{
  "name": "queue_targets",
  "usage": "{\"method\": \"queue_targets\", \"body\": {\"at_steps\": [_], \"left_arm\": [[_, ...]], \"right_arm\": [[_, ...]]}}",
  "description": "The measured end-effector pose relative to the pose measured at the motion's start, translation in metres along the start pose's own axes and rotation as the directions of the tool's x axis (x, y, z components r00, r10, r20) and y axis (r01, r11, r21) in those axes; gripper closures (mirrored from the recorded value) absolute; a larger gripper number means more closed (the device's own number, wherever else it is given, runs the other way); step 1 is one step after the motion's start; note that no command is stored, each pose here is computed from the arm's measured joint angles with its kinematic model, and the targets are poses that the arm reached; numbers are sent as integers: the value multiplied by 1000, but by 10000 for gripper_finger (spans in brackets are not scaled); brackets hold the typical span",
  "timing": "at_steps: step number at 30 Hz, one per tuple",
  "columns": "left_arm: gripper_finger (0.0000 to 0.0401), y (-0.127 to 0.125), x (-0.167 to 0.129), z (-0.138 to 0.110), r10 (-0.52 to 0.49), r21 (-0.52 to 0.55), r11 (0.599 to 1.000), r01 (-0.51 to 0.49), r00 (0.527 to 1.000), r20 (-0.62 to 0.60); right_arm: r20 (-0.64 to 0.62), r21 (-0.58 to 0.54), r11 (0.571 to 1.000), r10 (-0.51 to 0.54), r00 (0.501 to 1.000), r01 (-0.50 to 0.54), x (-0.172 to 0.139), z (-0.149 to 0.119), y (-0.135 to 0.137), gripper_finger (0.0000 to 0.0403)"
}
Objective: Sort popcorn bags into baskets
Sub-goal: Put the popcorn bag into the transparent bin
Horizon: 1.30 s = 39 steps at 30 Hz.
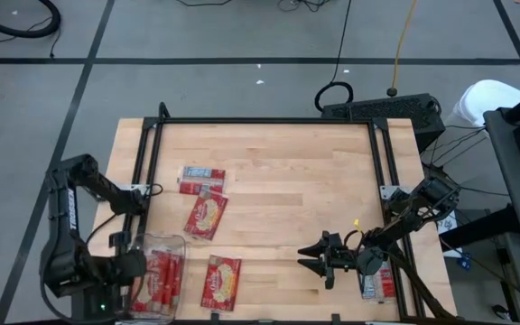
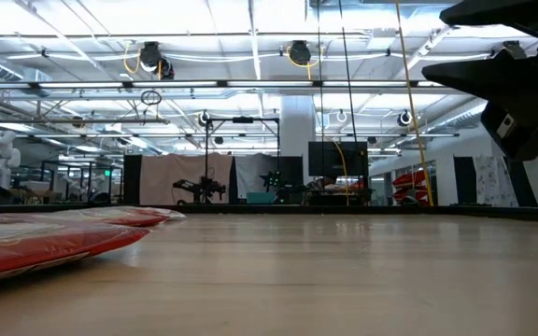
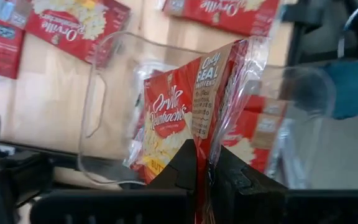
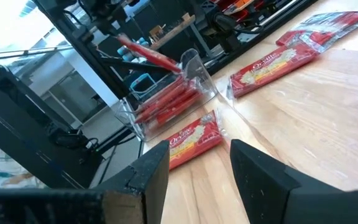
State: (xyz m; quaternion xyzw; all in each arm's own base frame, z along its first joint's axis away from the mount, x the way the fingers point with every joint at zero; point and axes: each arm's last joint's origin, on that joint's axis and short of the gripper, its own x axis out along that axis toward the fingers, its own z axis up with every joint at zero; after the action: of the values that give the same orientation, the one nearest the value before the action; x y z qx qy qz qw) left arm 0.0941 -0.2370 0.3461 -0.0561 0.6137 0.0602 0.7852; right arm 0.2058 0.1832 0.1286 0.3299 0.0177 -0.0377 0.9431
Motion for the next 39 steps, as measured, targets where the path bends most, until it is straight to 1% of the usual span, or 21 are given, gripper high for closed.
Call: {"method": "queue_targets", "body": {"at_steps": [2,6,9,15,22,26,31,34,38,39], "left_arm": [[382,0,6,-2,23,17,1000,-23,1000,-10],[377,1,16,-5,63,6,998,-62,997,-38],[368,0,19,-8,63,7,998,-63,997,-39],[348,-9,18,-14,-17,21,1000,18,999,-33],[344,-18,15,-24,-102,41,994,104,994,-28],[343,-20,14,-28,-122,47,991,124,992,-28],[338,-21,14,-30,-136,23,990,136,990,-24],[313,-24,22,-32,-142,18,990,142,990,-21],[262,-21,38,-36,-90,8,996,90,995,-33],[248,-21,42,-37,-91,2,996,91,995,-48]], "right_arm": [[0,0,1000,0,1000,0,0,0,0,238],[0,3,1000,0,1000,0,0,0,0,238],[0,4,1000,0,1000,0,0,0,0,238],[0,5,1000,0,1000,0,0,0,0,238],[0,6,1000,0,1000,0,0,0,0,238],[-1,4,1000,0,1000,0,0,0,0,238],[-1,0,1000,0,1000,0,0,0,0,238],[-1,-1,1000,0,1000,0,0,0,0,238],[-5,-7,1000,-3,1000,3,0,-1,-1,238],[-5,-7,1000,-3,1000,3,0,-1,-1,238]]}}
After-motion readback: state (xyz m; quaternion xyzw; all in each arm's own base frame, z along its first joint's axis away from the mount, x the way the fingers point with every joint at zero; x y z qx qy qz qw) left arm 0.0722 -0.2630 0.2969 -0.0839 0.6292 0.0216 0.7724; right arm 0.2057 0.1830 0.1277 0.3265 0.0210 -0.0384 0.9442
